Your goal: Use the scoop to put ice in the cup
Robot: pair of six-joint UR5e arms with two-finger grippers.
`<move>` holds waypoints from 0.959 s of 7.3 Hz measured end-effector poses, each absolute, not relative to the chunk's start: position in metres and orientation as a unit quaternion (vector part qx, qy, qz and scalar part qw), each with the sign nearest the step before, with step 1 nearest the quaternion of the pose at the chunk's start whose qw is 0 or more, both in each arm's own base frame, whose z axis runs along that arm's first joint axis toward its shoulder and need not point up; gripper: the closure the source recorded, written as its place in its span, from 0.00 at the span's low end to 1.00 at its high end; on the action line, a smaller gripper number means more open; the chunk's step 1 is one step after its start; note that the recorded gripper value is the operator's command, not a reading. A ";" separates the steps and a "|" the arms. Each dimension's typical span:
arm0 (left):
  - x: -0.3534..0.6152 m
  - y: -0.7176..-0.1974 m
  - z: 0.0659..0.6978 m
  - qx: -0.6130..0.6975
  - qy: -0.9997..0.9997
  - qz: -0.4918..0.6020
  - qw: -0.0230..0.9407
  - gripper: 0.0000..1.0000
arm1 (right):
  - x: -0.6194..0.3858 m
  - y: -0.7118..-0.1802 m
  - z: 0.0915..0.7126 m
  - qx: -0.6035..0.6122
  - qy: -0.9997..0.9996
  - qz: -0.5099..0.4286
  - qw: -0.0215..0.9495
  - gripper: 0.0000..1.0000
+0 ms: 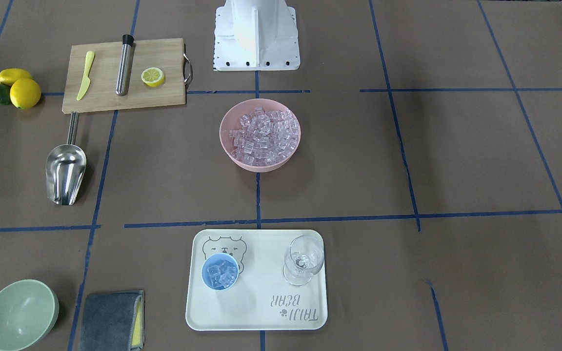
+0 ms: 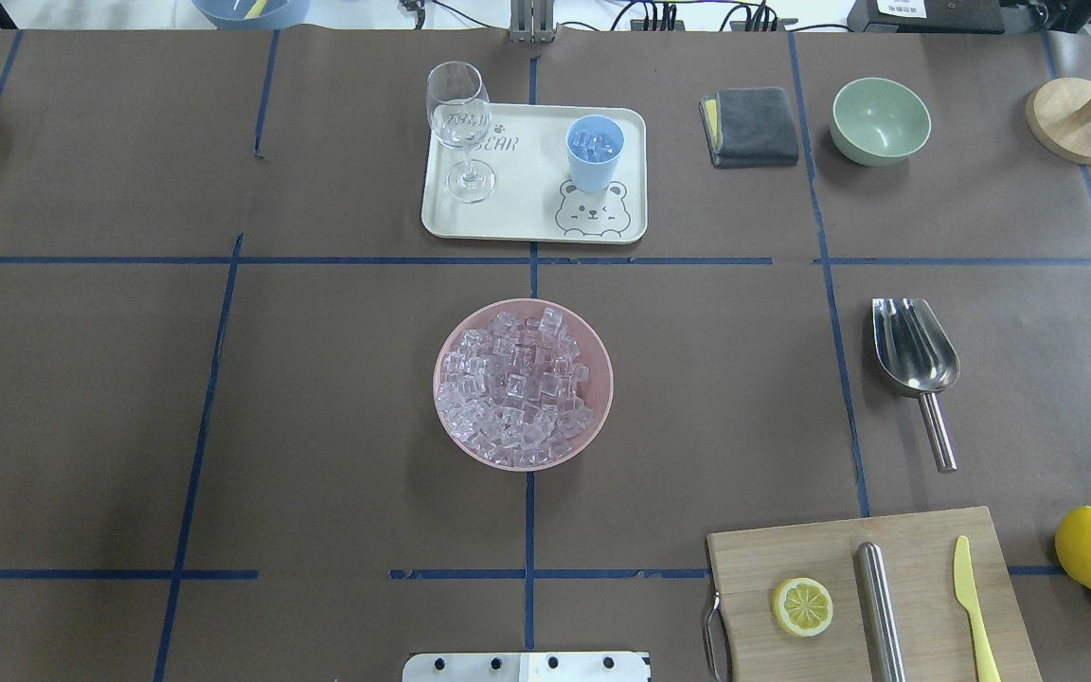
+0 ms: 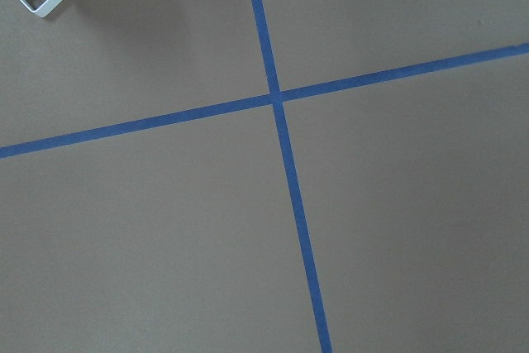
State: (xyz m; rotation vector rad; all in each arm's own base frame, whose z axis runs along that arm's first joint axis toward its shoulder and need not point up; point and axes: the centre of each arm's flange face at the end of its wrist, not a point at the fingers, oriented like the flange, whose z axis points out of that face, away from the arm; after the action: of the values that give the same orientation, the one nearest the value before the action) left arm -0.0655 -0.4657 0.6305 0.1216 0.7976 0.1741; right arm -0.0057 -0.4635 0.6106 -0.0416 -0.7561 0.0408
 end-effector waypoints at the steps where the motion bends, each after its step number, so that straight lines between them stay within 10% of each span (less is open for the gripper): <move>1: -0.065 -0.466 0.630 0.059 0.388 0.085 0.916 0.00 | -0.006 -0.464 0.610 -0.024 -0.369 0.030 0.929 0.00; 7: -0.066 -0.473 0.632 0.082 0.384 0.096 0.915 0.00 | -0.006 -0.465 0.612 -0.028 -0.368 0.039 0.928 0.00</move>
State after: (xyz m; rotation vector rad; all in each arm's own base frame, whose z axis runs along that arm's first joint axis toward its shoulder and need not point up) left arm -0.0657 -0.4729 0.6316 0.1682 0.7914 0.1975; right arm -0.0059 -0.4647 0.6117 -0.0574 -0.7548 0.0793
